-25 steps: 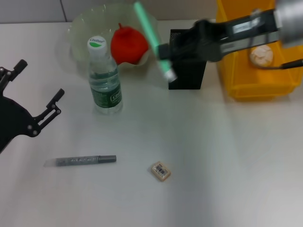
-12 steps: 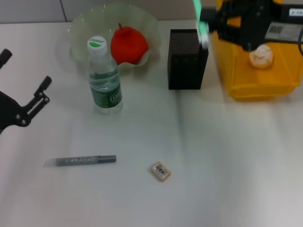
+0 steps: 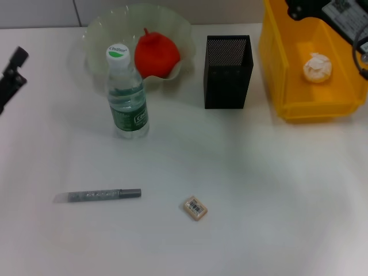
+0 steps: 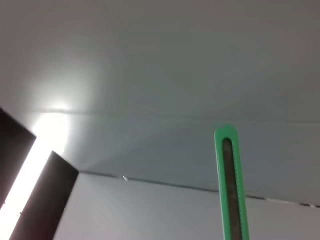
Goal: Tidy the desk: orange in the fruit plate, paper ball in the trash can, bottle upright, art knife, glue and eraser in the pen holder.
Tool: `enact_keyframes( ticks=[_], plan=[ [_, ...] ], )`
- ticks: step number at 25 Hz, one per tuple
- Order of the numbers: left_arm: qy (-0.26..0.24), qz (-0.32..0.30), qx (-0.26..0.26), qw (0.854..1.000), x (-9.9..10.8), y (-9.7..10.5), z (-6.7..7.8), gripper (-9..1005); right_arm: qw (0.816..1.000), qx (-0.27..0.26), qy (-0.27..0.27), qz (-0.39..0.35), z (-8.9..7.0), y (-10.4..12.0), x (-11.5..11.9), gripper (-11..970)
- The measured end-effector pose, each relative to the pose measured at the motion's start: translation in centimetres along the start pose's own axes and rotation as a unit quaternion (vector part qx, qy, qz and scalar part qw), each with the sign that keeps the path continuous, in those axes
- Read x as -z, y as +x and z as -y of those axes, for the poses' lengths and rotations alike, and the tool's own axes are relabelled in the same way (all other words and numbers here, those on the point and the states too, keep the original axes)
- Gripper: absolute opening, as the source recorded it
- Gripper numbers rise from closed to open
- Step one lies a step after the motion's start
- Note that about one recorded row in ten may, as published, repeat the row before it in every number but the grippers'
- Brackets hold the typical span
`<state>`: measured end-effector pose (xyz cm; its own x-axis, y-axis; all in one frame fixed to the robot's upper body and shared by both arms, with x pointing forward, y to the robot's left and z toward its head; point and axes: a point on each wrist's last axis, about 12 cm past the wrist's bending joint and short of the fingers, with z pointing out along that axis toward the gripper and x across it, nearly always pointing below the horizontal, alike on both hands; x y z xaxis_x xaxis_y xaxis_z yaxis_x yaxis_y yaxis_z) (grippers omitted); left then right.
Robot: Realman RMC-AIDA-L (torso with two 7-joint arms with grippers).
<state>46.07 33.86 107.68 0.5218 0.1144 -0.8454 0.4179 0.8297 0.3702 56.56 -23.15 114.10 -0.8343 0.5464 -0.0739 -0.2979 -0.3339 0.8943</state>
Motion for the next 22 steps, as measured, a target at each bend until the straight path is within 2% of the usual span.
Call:
enact_keyframes(
  ticks=[4,8,11,14,20,22],
  plan=[
    [0.003,0.005,-0.007,1.000,-0.5,-0.3,-1.0,798,1.000,-0.018,0.003,0.006,1.0,0.7,0.0,164],
    [0.017,0.006,-0.008,1.000,-1.3,-0.4,-1.6,798,0.999,-0.010,0.022,-0.025,1.0,0.9,-0.9,164],
    [0.036,0.001,-0.005,0.999,-2.0,-0.2,-1.6,798,0.997,0.009,0.042,-0.063,0.6,0.8,-2.0,164],
    [0.085,-0.009,-0.009,0.996,-3.4,0.1,-1.4,798,0.991,0.012,0.073,-0.109,-0.1,0.7,-2.8,165],
    [0.140,-0.017,-0.028,0.990,-6.8,0.7,-1.1,798,0.973,-0.004,0.132,-0.188,-1.4,0.6,-4.1,165],
    [0.140,-0.017,-0.028,0.990,-6.8,0.7,-1.1,798,0.967,-0.014,0.141,-0.212,-1.7,0.7,-4.6,165]
  ],
)
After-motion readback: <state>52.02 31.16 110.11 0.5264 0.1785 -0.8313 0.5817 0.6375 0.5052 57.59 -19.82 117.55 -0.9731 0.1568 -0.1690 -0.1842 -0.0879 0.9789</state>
